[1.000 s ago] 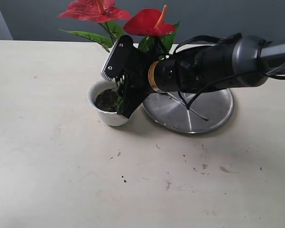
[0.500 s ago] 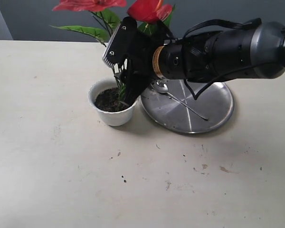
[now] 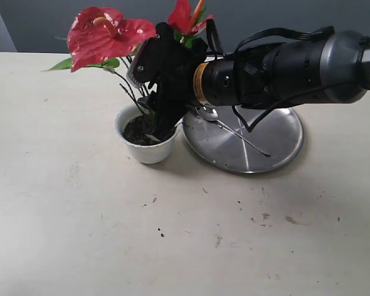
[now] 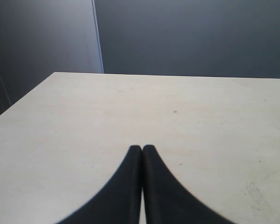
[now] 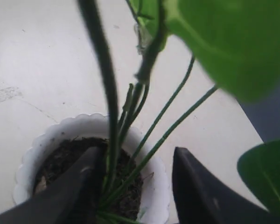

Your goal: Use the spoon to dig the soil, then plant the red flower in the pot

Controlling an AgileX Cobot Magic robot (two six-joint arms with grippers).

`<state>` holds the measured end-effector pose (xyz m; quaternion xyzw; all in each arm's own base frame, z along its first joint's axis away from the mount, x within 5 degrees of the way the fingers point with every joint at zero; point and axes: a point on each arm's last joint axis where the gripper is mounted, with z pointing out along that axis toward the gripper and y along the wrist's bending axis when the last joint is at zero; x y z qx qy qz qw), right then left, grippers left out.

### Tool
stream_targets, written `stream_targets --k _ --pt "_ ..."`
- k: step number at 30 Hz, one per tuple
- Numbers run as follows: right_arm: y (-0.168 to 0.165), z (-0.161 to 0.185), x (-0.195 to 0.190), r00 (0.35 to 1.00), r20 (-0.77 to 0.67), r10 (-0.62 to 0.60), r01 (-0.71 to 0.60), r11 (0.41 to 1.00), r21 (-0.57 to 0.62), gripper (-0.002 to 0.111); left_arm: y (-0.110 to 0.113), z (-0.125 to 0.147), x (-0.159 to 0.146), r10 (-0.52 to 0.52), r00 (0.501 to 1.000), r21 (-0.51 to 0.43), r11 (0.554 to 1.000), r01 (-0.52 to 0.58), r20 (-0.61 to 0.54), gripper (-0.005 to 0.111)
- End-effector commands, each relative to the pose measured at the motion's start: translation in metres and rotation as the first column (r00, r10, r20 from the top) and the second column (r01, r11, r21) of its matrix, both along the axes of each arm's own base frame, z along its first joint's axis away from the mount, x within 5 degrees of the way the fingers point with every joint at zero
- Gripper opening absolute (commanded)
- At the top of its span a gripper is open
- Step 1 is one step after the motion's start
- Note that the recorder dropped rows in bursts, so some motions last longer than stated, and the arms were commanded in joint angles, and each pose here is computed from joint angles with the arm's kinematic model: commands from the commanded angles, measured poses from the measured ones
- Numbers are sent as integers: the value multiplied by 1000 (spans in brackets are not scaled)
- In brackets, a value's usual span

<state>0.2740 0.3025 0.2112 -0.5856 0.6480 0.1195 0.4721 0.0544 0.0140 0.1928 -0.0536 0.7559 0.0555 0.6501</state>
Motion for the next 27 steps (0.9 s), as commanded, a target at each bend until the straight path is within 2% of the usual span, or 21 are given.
stream_targets --k 1,4,12,19,27 --pt "0 3 1 1000 -21 -15 16 999 29 26 0 -1 0 2 1000 -2 1000 -2 -2 0" --pt "1 4 1 1000 -23 -13 14 999 33 16 0 -1 0 2 1000 -2 1000 -2 -2 0" --pt "6 0 -4 995 -100 18 -8 995 99 16 0 -1 0 2 1000 -2 1000 -2 -2 0" --pt "12 -37 0 979 -202 3 10 998 66 16 0 -1 0 2 1000 -2 1000 -2 -2 0" --pt "13 -54 1 967 -253 -22 34 999 41 16 0 -1 0 2 1000 -2 1000 -2 -2 0"
